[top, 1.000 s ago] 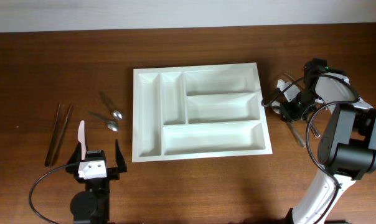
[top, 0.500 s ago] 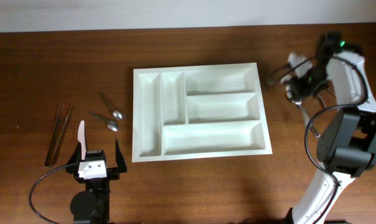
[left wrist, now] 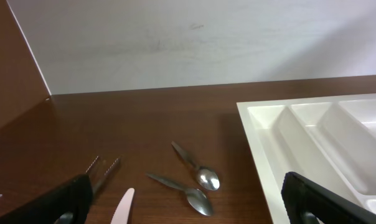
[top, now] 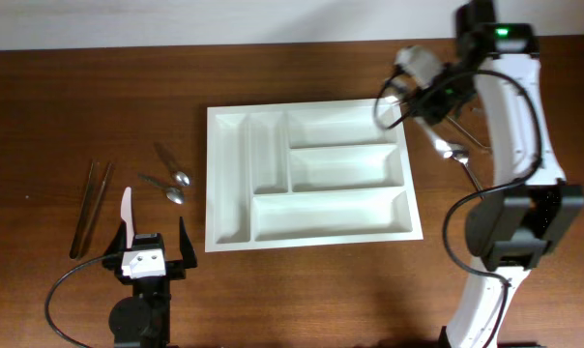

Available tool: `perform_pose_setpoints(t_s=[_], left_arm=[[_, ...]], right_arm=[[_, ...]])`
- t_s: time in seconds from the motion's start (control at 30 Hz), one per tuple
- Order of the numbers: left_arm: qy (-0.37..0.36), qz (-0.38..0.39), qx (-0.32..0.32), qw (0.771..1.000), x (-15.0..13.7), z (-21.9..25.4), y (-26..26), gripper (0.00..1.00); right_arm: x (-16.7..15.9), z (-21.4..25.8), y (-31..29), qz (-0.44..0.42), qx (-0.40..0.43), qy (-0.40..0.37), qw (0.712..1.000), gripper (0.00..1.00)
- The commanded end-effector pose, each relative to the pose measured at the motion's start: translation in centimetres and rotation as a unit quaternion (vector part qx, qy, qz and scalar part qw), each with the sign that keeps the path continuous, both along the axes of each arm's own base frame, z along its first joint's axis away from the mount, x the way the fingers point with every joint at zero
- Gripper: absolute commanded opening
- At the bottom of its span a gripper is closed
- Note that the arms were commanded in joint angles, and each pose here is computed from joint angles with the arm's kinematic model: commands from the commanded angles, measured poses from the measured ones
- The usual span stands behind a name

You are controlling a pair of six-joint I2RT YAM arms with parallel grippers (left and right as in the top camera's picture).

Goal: Pack container
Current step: 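Carry the spoon with the right gripper into the tray's middle compartment and release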

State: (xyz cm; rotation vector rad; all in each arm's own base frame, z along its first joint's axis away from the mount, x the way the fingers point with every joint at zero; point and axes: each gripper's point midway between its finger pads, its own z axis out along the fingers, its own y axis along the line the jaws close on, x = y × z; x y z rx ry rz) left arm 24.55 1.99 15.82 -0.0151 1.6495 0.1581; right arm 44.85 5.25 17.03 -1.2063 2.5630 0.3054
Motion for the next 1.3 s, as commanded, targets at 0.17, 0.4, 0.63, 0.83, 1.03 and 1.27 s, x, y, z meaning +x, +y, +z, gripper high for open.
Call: perform_pose_setpoints(t_s=[0.17, 0.4, 0.63, 0.83, 1.03, 1.27], left_arm=[[-0.001, 0.0, 0.005, 1.0, 0.0, 0.0, 0.0, 0.99], [-0.001, 0.0, 0.005, 1.0, 0.0, 0.0, 0.0, 0.99], [-0.001, 0.0, 0.005, 1.0, 0.0, 0.0, 0.0, 0.99], [-0.001, 0.0, 0.005, 1.0, 0.0, 0.0, 0.0, 0.99], [-0.001, 0.0, 0.005, 1.0, 0.0, 0.0, 0.0, 0.99], [-0.001, 0.0, 0.005, 1.0, 0.0, 0.0, 0.0, 0.99]], right_arm=[[-3.9, -0.4, 8.7, 0.268, 0.015, -0.021, 0.963, 0.04], [-6.9, -3.6, 10.6, 0.364, 0.015, 0.012, 0.931, 0.04], [-8.1, -7.9, 10.1, 0.372, 0.019, 0.038, 0.927, 0.04], [-7.8, -9.1, 10.3, 0.373, 0.018, 0.028, 0.927, 0.04], [-6.5, -9.1, 10.6, 0.353, 0.015, 0.008, 0.936, 0.27], [-5.2, -8.5, 10.9, 0.287, 0.016, 0.009, 0.958, 0.74]])
